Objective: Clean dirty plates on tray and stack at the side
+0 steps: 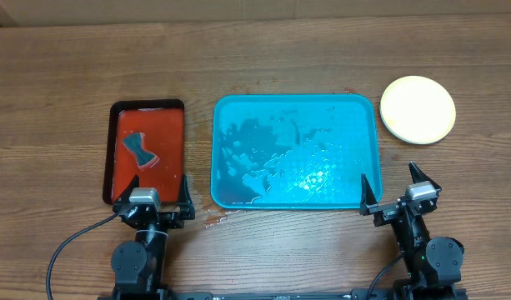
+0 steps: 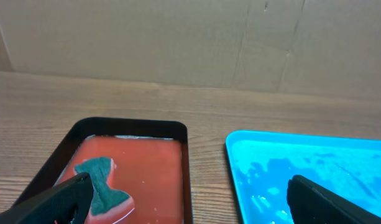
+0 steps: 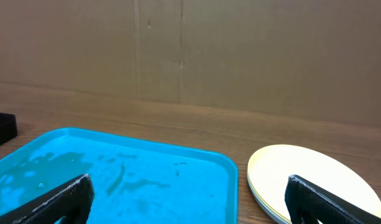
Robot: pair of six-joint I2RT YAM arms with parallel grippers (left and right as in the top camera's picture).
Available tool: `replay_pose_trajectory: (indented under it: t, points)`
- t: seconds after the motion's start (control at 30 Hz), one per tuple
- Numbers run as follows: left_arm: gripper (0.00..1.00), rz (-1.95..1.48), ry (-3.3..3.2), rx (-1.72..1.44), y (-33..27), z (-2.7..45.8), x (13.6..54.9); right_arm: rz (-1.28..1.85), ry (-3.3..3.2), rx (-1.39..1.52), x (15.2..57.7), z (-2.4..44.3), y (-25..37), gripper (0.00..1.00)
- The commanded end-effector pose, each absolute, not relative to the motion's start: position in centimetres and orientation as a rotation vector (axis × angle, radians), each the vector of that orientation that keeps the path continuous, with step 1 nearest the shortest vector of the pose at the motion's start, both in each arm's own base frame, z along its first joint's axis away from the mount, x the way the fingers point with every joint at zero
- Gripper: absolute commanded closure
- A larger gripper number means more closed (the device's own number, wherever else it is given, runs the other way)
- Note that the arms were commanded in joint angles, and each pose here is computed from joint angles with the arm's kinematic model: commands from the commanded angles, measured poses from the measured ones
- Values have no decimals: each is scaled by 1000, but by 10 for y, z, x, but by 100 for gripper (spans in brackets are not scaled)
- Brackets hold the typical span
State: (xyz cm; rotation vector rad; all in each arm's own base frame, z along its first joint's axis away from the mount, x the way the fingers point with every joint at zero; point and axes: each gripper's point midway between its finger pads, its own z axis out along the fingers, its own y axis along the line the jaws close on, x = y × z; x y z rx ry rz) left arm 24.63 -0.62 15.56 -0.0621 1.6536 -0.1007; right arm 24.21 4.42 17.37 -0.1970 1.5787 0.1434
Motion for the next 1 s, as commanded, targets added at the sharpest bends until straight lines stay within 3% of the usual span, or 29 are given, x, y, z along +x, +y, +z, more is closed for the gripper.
replay_pose_trajectory:
  t: [0.0,0.3,0.97]
  points:
    - [0,-21,1649,-25,0,156,246,147,1578,-190,242,171,44,0]
    - [1,92,1647,100,-1,156,246,147,1577,-190,242,172,44,0]
    - [0,18,1649,-31,6,156,246,147,1578,-190,242,171,44,0]
